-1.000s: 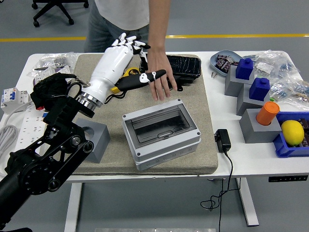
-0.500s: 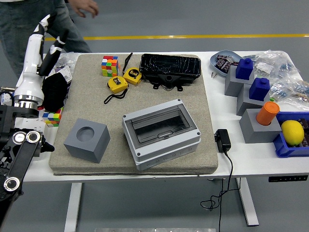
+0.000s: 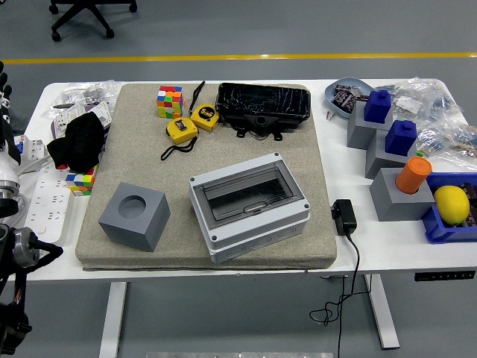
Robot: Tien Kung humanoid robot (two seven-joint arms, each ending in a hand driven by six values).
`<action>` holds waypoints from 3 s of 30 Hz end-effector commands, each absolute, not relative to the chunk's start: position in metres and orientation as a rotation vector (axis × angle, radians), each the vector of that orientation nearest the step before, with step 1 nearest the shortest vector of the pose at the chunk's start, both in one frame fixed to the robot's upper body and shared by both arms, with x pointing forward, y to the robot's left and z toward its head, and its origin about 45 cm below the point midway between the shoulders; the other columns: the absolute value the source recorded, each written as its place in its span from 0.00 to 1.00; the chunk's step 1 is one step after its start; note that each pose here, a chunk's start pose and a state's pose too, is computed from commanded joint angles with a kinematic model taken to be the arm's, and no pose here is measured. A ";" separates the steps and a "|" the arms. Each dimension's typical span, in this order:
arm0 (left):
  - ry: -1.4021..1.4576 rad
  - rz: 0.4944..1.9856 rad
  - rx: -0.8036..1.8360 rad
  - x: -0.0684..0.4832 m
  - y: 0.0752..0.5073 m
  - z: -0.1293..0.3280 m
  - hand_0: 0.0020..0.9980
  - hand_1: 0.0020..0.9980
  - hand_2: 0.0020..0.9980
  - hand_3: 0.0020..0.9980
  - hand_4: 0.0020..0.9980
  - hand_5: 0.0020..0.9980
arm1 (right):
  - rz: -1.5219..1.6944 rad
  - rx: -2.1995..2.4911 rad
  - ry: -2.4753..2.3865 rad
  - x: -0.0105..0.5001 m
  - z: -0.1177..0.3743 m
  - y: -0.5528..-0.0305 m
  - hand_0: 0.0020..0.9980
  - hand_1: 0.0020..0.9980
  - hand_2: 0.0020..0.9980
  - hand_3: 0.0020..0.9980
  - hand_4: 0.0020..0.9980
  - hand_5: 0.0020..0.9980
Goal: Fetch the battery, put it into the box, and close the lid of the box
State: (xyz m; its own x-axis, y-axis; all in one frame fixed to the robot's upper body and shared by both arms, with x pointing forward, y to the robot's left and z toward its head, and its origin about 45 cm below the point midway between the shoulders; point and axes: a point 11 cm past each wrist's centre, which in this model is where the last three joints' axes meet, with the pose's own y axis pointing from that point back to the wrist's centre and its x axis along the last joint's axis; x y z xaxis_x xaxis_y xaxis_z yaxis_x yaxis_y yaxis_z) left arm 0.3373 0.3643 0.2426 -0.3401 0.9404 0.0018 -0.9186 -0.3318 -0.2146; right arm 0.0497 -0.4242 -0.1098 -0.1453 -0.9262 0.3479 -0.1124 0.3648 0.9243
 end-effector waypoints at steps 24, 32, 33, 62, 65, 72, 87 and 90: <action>-0.210 1.915 -0.139 0.333 0.368 0.242 0.97 0.96 0.91 0.88 1.00 1.00 | -0.954 0.957 -1.556 0.047 -0.109 -0.427 0.78 0.71 0.71 0.75 1.00 1.00; -0.188 1.859 -0.122 0.335 0.360 0.238 0.87 0.86 0.80 0.75 1.00 1.00 | -0.954 0.962 -1.559 0.049 -0.110 -0.425 0.78 0.71 0.71 0.75 1.00 1.00; -0.188 1.851 -0.117 0.335 0.358 0.237 0.87 0.86 0.80 0.75 1.00 1.00 | -0.954 0.963 -1.559 0.049 -0.110 -0.424 0.78 0.71 0.71 0.75 1.00 1.00; -0.202 1.840 -0.068 0.335 0.359 0.236 0.63 0.70 0.69 0.69 1.00 1.00 | -0.949 0.972 -1.557 0.055 -0.110 -0.423 0.78 0.71 0.71 0.75 1.00 1.00; -0.200 1.840 -0.062 0.335 0.359 0.235 0.63 0.70 0.69 0.69 1.00 1.00 | -0.952 0.970 -1.560 0.054 -0.110 -0.423 0.78 0.71 0.71 0.75 1.00 1.00; -0.201 1.837 -0.059 0.335 0.358 0.234 0.63 0.70 0.69 0.68 1.00 1.00 | -0.953 0.969 -1.561 0.055 -0.110 -0.423 0.78 0.71 0.71 0.75 1.00 1.00; -0.197 1.839 -0.050 0.334 0.358 0.233 0.63 0.70 0.68 0.68 1.00 1.00 | -0.955 0.972 -1.561 0.055 -0.110 -0.421 0.78 0.71 0.71 0.75 1.00 1.00; -0.198 1.840 -0.047 0.334 0.358 0.233 0.63 0.69 0.68 0.68 1.00 1.00 | -0.955 0.972 -1.561 0.055 -0.110 -0.421 0.78 0.71 0.71 0.75 1.00 1.00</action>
